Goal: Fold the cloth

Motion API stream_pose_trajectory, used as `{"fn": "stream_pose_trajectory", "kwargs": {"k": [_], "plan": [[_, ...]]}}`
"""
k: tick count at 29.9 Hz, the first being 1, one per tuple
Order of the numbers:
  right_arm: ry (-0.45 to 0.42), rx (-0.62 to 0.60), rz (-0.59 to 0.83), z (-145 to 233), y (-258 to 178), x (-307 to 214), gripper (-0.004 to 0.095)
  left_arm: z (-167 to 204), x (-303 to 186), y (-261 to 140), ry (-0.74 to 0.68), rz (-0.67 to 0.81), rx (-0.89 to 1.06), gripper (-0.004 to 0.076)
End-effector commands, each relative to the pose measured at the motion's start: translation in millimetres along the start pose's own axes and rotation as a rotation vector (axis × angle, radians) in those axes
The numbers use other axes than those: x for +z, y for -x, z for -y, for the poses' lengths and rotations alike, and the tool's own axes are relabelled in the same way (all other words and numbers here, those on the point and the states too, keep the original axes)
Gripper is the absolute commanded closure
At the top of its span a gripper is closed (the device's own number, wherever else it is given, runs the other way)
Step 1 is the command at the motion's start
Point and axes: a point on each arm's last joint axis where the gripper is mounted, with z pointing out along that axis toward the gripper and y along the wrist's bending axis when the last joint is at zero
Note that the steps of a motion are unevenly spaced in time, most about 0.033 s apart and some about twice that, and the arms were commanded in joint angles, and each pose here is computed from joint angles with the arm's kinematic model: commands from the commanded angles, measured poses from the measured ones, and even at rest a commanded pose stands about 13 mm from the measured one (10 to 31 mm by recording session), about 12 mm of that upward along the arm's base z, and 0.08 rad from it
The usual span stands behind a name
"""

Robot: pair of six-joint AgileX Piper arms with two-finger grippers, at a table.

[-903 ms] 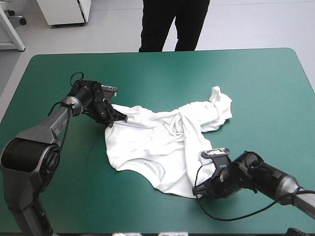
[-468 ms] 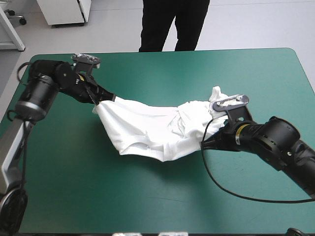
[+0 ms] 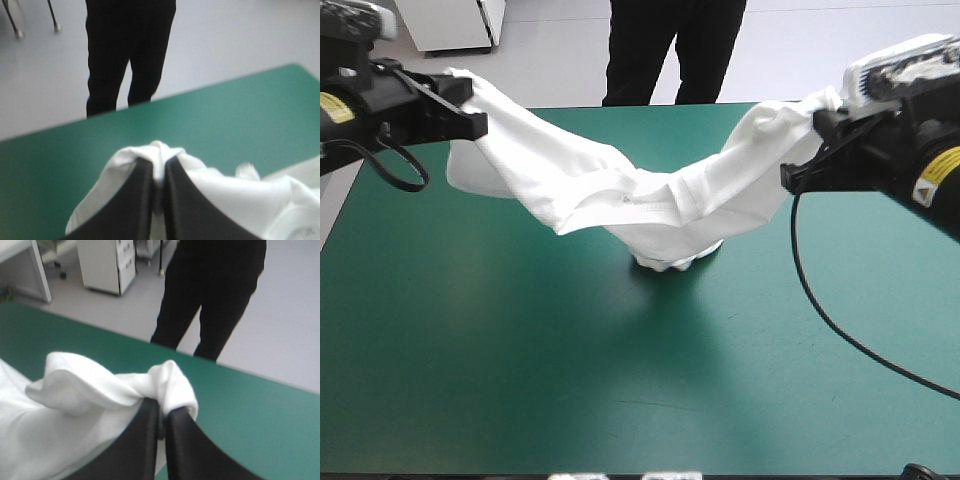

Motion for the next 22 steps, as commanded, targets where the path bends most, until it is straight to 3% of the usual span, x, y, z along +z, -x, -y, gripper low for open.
{"fn": "stream_pose_trajectory", "kwargs": {"k": [1,14,18,22], "plan": [[-0.014,-0.056,0.279,10.4,42.0,-32.0,0.0925,12.4,-55.4,35.6,-0.039,0.314,0.011,0.0733],[-0.059,-0.166,0.826,23.7,109.5,-101.3,0.0925,34.7,-159.8,75.9,-0.117,0.841,0.101,0.0733],[-0.066,-0.168,0.930,26.3,115.7,-116.2,0.0925,37.8,-176.9,78.3,-0.126,0.916,0.110,0.0733],[-0.064,-0.159,0.916,28.1,114.7,-119.2,0.0925,38.0,-180.8,78.4,-0.112,0.929,0.130,0.0733]]}}
